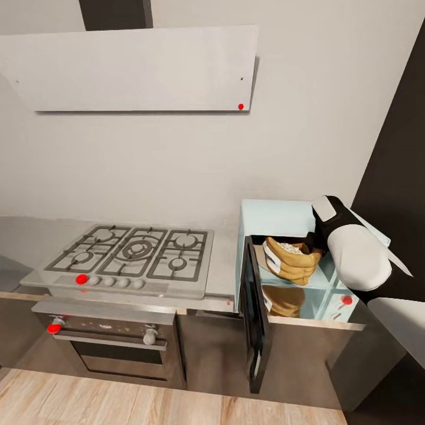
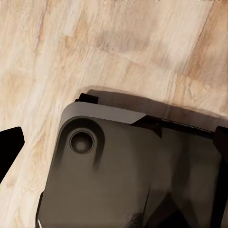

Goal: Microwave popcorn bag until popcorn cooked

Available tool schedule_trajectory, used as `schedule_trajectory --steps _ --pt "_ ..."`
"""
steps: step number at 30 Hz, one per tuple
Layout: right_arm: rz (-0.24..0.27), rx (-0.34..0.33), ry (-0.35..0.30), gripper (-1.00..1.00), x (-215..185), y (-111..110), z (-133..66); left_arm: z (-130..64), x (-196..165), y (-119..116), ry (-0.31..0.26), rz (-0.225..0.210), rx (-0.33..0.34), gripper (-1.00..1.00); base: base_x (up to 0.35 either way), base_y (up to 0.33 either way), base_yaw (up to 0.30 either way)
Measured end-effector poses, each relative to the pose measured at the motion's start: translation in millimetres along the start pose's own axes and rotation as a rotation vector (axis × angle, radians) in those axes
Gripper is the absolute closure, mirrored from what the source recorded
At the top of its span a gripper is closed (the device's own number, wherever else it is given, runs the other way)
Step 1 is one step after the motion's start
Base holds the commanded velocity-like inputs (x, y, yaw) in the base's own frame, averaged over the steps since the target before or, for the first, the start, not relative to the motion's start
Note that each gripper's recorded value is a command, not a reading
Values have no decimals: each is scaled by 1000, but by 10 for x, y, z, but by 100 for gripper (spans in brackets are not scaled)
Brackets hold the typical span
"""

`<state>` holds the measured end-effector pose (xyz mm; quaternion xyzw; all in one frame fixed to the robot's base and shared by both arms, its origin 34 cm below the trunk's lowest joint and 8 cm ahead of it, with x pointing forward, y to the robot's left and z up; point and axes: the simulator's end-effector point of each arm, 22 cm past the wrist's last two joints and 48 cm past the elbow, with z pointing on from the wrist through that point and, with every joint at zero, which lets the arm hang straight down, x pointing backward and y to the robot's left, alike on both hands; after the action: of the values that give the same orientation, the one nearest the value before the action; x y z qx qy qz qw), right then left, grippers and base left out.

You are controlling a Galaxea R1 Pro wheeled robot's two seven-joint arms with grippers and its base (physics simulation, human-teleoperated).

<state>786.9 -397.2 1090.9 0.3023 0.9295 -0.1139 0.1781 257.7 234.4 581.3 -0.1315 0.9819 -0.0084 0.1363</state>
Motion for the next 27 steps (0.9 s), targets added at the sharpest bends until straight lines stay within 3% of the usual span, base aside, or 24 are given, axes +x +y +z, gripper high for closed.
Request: schedule_trajectory --steps 15,16,27 --pt "4 11 7 100 32 -34 -20 -7 -2 10 -3 0 -1 -100 26 0 0" --pt "4 11 7 -100 32 -34 -20 -7 -2 11 -3 0 -1 -100 0 0 0" --pt "2 19 -5 -100 -9 -53 -24 -2 -4 9 -2 -1 -1 -100 0 0 0"
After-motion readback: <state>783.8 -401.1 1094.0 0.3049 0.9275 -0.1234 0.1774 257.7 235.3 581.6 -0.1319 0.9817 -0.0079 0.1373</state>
